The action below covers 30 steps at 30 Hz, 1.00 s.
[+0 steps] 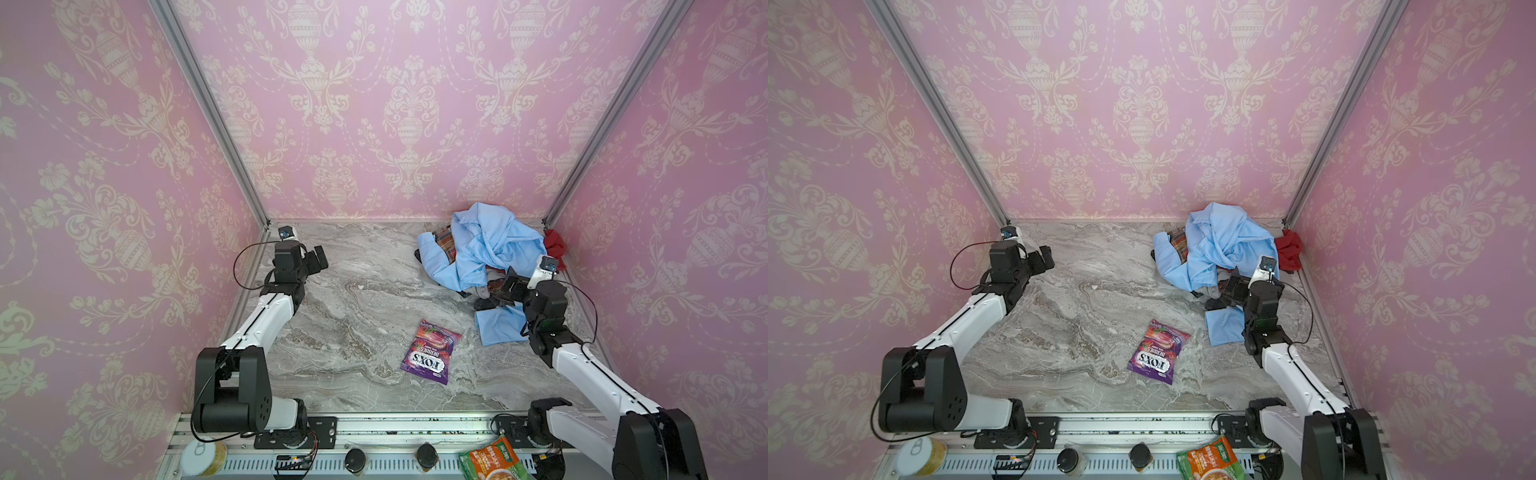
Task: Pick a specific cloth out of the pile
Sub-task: 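Reach the right gripper over the pile while the left gripper moves toward it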
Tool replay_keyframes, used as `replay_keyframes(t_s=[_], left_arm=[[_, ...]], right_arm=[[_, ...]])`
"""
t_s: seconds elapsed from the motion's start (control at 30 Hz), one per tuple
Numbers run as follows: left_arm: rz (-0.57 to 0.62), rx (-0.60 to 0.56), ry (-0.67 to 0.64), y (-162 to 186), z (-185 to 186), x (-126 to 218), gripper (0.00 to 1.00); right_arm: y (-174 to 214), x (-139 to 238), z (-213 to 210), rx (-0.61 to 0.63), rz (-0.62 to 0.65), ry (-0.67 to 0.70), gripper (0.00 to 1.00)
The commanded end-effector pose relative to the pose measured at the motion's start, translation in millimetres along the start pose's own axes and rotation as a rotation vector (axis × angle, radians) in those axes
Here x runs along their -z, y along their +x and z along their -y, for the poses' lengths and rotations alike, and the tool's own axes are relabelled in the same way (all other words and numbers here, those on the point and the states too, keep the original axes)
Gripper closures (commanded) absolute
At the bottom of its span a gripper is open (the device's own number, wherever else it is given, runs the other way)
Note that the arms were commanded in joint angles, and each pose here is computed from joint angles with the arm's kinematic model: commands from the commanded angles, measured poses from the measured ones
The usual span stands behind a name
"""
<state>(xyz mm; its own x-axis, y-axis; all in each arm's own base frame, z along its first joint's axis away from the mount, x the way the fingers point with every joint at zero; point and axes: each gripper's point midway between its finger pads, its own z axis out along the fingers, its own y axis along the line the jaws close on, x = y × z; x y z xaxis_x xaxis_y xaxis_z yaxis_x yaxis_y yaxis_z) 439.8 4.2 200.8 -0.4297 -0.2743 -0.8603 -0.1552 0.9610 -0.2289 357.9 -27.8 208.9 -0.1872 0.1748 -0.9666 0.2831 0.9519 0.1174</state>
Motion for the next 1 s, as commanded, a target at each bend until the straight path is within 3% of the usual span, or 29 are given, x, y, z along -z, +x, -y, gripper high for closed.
replay_keyframes(t_s=[0.0,0.17,0.37,0.5,0.6,0.83,0.97], left_arm=[[-0.115,-0.03,0.146,19,47,16,0.01],[-0.152,-0.106,0.317,34,99,26,0.01],[-0.23,-0.374,0.451,68,155,51,0.01],[-0.227,-0.396,0.504,80,172,63,0.01],[-0.226,-0.414,0.516,83,179,68,0.01],[-0.227,-0.397,0.492,83,177,66,0.01],[-0.24,-0.394,0.467,86,174,62,0.01]], right_arm=[[-5,10,9,-0.057,-0.082,0.077,0.0],[-39,16,2,-0.054,-0.157,0.121,0.0],[-68,10,-30,-0.04,-0.234,0.048,0.0],[-78,0,-68,-0.005,-0.284,-0.031,0.0],[-76,-9,-106,0.11,-0.33,-0.07,0.01],[-53,-33,-182,0.318,-0.464,-0.148,0.13],[-39,-48,-214,0.367,-0.52,-0.177,0.18]])
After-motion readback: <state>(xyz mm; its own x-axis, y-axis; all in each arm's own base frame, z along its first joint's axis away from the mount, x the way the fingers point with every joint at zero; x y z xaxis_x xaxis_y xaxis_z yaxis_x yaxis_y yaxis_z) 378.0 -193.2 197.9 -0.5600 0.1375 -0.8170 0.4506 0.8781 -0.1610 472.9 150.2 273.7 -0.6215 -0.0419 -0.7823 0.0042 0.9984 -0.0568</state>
